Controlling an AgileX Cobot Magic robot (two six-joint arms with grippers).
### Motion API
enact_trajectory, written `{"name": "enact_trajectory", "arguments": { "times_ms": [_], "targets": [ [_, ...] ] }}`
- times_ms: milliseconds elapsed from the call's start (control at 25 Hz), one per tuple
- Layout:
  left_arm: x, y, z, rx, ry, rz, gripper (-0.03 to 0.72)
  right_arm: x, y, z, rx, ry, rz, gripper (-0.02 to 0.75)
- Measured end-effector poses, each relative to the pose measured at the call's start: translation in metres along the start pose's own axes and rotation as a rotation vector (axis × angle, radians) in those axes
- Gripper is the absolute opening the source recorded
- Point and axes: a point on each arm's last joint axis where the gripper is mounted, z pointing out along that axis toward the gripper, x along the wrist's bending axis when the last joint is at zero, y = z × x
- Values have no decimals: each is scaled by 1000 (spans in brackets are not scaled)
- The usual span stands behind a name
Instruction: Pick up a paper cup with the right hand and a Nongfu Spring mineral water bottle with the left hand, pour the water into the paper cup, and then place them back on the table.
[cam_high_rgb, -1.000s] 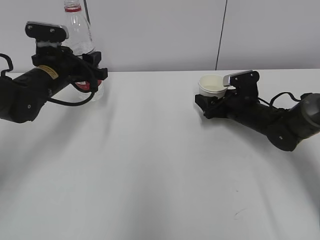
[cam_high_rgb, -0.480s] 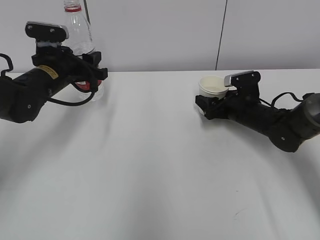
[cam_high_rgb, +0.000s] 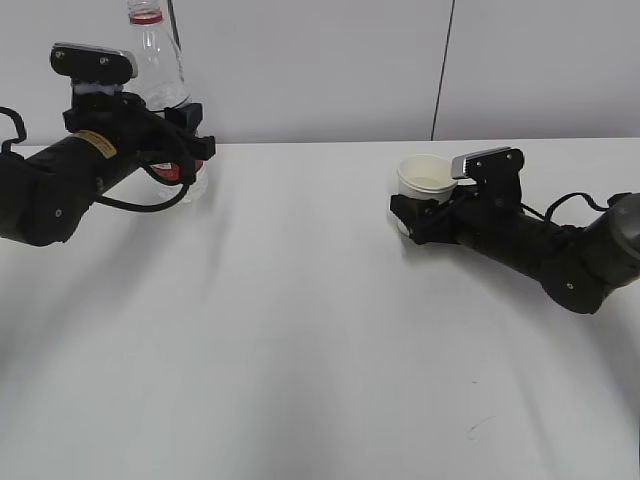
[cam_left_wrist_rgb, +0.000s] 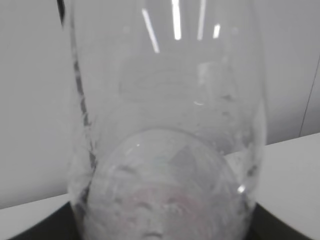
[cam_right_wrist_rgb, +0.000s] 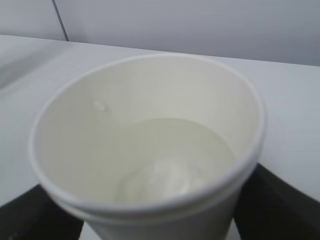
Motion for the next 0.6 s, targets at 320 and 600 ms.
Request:
{"name": "enact_trajectory", "arguments": {
  "times_ms": [320, 600],
  "targets": [
    [0, 0, 0, 0, 0, 0, 333, 0, 0, 0, -1, 1, 1, 596],
    [0, 0, 0, 0, 0, 0, 333, 0, 0, 0, -3, 1, 1, 598]
  ]
}}
